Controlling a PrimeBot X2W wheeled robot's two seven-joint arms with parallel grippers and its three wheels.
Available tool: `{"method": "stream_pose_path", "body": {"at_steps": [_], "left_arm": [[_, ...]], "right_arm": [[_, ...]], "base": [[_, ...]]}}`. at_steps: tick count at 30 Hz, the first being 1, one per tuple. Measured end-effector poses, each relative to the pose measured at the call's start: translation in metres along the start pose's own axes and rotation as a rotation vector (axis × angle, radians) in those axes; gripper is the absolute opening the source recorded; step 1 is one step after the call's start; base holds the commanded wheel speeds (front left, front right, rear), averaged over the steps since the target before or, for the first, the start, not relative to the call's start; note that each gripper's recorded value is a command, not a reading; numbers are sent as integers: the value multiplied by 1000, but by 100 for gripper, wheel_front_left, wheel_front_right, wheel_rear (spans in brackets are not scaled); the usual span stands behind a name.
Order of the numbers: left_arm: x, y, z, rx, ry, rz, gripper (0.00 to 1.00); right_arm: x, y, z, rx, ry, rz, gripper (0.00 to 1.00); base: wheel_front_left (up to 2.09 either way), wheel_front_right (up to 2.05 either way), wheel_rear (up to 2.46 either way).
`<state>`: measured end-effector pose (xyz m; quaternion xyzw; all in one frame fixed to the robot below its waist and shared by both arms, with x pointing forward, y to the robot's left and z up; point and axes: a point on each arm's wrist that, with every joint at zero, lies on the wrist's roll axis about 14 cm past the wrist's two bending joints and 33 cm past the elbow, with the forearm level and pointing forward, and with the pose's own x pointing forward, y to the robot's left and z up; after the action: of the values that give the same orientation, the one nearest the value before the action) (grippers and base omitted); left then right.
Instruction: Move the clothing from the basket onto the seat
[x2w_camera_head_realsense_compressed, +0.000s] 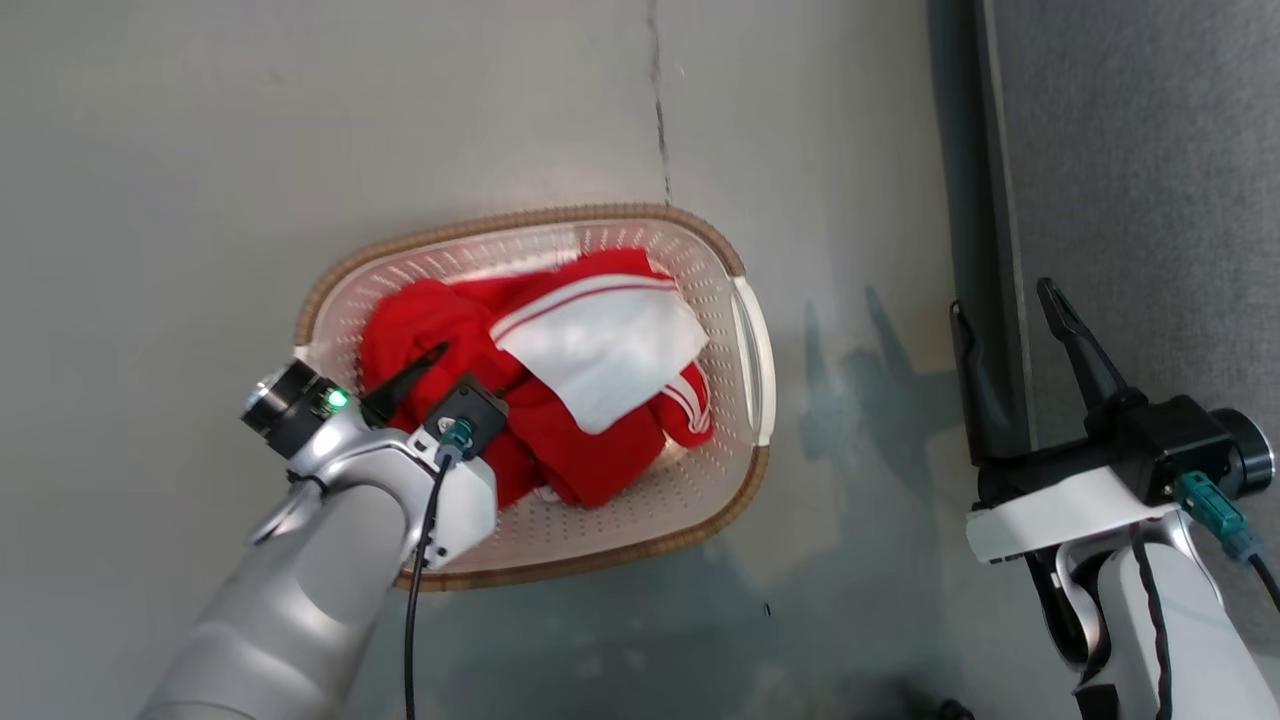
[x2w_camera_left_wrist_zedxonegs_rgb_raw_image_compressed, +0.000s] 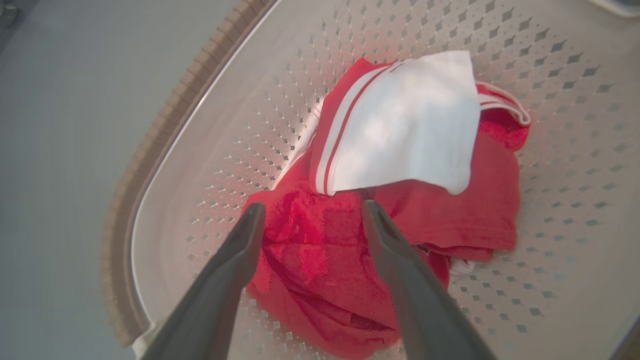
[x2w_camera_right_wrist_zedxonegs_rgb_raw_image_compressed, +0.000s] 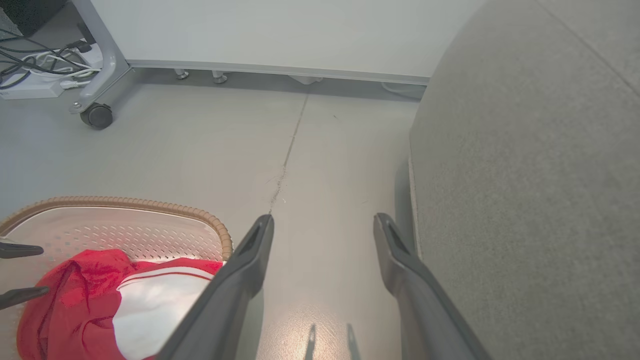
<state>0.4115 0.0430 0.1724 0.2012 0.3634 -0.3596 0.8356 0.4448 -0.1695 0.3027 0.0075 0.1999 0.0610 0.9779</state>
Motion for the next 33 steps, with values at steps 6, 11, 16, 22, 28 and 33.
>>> {"method": "stream_pose_path", "body": {"at_steps": [6, 11, 16, 22, 28, 33], "left_arm": [[32, -3, -37, 117, 134, -79, 100], [51, -13, -56, 244, 219, -170, 100], [63, -11, -71, 304, 295, -199, 100], [74, -20, -85, 349, 370, -256, 100], [81, -19, -97, 385, 439, -278, 100], [91, -14, -100, 407, 467, -276, 100]], "right_arm": [[5, -11, -29, 12, 66, -31, 100], [6, -15, -48, 11, 113, -38, 100], [6, -14, -60, 13, 140, -33, 100], [4, -15, -70, 24, 166, -39, 100], [1, -17, -77, 48, 182, -49, 100], [0, -17, -84, 46, 202, -46, 100]], "base": [[0, 0, 0], [0, 0, 0], [0, 0, 0], [0, 0, 0], [0, 0, 0], [0, 0, 0]]}}
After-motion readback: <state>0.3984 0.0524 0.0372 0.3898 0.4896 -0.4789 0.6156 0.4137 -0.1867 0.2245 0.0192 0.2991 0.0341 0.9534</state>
